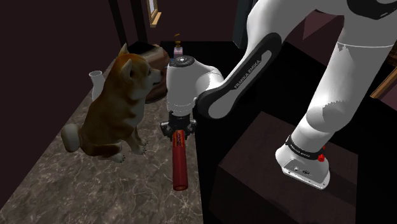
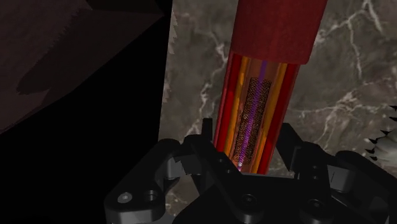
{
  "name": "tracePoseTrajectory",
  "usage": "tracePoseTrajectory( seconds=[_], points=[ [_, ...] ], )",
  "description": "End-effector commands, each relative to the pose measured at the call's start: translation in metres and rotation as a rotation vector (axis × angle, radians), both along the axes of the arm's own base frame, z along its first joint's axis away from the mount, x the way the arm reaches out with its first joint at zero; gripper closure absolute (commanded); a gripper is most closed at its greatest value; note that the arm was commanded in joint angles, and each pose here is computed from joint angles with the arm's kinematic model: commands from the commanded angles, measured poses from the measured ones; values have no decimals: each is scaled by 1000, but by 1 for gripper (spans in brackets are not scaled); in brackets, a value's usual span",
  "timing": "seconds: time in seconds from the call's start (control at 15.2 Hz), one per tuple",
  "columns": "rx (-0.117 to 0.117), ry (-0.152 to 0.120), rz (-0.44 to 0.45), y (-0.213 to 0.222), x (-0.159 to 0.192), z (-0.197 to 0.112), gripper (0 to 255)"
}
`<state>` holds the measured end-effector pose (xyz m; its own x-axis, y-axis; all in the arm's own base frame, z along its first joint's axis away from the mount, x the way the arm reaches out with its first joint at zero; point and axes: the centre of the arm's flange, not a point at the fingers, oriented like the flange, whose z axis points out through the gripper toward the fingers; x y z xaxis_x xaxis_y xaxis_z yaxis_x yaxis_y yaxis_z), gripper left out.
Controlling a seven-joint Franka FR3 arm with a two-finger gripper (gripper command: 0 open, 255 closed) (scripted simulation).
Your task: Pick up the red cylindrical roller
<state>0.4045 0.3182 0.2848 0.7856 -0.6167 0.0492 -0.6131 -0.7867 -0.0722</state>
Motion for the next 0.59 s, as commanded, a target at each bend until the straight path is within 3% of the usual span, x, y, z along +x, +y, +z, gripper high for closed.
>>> tracePoseTrajectory(
  seconds=[0.0, 0.53],
  points=[
    [1, 0, 0, -1, 0, 11, 255],
    [1, 0, 0, -1, 0, 53, 255]
  ],
)
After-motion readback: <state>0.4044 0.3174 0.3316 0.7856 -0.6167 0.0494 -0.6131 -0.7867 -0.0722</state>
